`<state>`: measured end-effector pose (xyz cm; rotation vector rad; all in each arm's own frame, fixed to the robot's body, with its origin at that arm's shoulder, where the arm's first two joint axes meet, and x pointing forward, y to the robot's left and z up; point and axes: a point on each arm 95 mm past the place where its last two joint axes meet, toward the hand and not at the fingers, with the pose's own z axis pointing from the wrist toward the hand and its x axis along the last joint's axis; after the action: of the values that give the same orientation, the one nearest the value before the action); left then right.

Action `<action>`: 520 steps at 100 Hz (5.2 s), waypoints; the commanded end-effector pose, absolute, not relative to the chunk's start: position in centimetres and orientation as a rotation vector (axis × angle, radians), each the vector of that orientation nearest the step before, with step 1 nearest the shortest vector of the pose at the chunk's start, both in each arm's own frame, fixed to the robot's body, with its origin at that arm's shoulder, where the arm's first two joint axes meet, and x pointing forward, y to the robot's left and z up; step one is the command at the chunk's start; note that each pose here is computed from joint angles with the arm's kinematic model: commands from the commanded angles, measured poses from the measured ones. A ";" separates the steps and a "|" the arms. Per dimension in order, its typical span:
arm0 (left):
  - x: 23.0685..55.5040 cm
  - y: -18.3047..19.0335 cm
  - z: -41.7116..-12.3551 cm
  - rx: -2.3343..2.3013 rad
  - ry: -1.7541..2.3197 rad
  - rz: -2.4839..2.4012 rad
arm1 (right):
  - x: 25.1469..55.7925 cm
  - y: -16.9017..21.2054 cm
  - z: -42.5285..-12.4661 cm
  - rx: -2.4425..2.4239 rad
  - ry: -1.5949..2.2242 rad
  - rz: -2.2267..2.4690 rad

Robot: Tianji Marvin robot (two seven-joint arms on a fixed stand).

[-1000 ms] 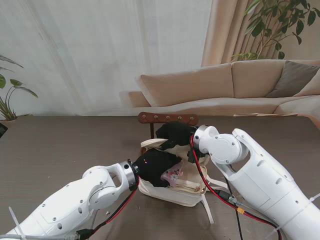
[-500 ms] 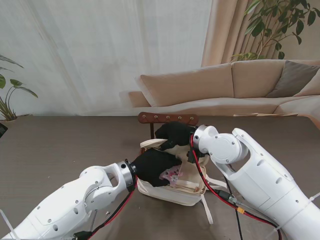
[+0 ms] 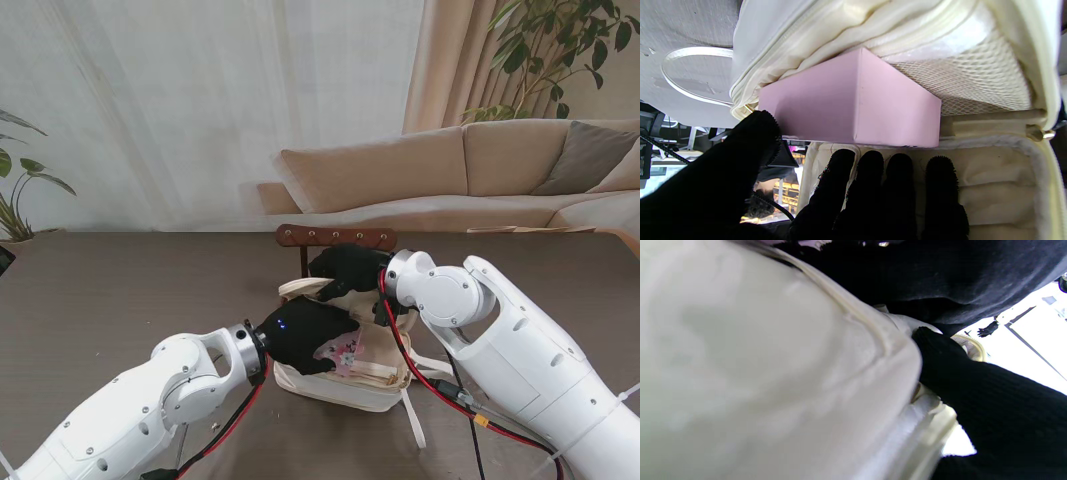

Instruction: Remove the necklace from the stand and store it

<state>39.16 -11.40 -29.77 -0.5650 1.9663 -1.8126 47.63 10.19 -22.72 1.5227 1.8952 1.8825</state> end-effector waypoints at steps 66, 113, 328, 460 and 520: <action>37.7 -10.5 -26.2 -0.481 1.863 -1.863 | 47.1 10.6 -24.9 1.581 1.958 1.832; 36.4 -8.8 -24.6 -0.466 1.778 -1.863 | 47.0 10.8 -25.2 1.583 1.960 1.832; 41.7 1.1 -36.0 -1.252 1.650 -1.522 | 42.1 10.8 -30.6 1.053 2.018 1.932; 44.2 -2.2 -39.5 -1.524 1.635 -1.553 | 41.9 10.2 -32.8 0.718 1.965 1.826; 44.4 -2.9 -39.9 -1.544 1.571 -1.627 | 41.7 9.9 -32.6 0.650 1.943 1.819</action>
<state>44.52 -1.97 -39.67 -1.5280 1.5640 -1.6058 42.22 10.29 -31.20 0.6215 1.8872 1.8576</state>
